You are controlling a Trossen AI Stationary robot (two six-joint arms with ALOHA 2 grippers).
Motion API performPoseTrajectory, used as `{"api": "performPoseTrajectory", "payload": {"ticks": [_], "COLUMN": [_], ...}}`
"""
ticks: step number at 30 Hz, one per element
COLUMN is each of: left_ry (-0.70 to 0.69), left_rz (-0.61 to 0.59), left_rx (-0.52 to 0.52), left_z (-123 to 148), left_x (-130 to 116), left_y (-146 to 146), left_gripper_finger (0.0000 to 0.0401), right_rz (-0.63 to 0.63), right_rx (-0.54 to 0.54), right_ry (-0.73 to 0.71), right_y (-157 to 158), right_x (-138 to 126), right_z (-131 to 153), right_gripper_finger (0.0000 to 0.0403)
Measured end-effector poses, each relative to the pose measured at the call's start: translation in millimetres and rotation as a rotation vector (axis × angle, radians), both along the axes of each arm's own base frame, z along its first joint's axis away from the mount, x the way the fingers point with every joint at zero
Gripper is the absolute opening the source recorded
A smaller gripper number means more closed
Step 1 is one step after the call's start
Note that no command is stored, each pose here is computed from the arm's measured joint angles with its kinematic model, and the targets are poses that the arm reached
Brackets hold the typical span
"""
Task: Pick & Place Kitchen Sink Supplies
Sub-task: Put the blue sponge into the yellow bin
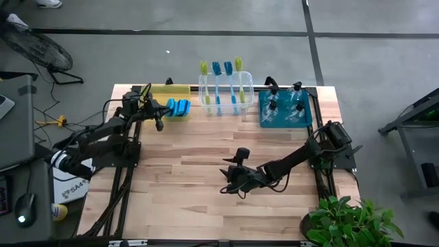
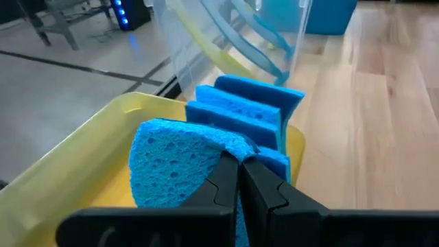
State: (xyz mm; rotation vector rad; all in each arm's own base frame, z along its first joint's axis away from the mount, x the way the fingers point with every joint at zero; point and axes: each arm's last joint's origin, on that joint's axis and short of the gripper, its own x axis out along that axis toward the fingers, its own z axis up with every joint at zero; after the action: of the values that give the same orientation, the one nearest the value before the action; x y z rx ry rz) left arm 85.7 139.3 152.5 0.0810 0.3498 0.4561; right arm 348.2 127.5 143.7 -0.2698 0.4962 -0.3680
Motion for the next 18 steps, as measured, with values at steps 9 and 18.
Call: {"api": "performPoseTrajectory", "payload": {"ticks": [9, 18], "left_ry": [0.001, -0.018], "left_rz": [-0.021, -0.008], "left_rx": [-0.023, -0.058], "left_z": [-2.8, -2.7], "left_x": [0.8, 0.8], "left_y": [0.4, 0.4], "left_gripper_finger": [0.0001, 0.0051], "right_rz": [0.0, -0.002], "right_rx": [0.0, 0.006], "right_ry": [0.0, -0.003], "right_y": [0.0, 0.0], "right_x": [0.0, 0.0], "right_z": [0.0, 0.1], "right_gripper_finger": [0.0206, 0.0206]}}
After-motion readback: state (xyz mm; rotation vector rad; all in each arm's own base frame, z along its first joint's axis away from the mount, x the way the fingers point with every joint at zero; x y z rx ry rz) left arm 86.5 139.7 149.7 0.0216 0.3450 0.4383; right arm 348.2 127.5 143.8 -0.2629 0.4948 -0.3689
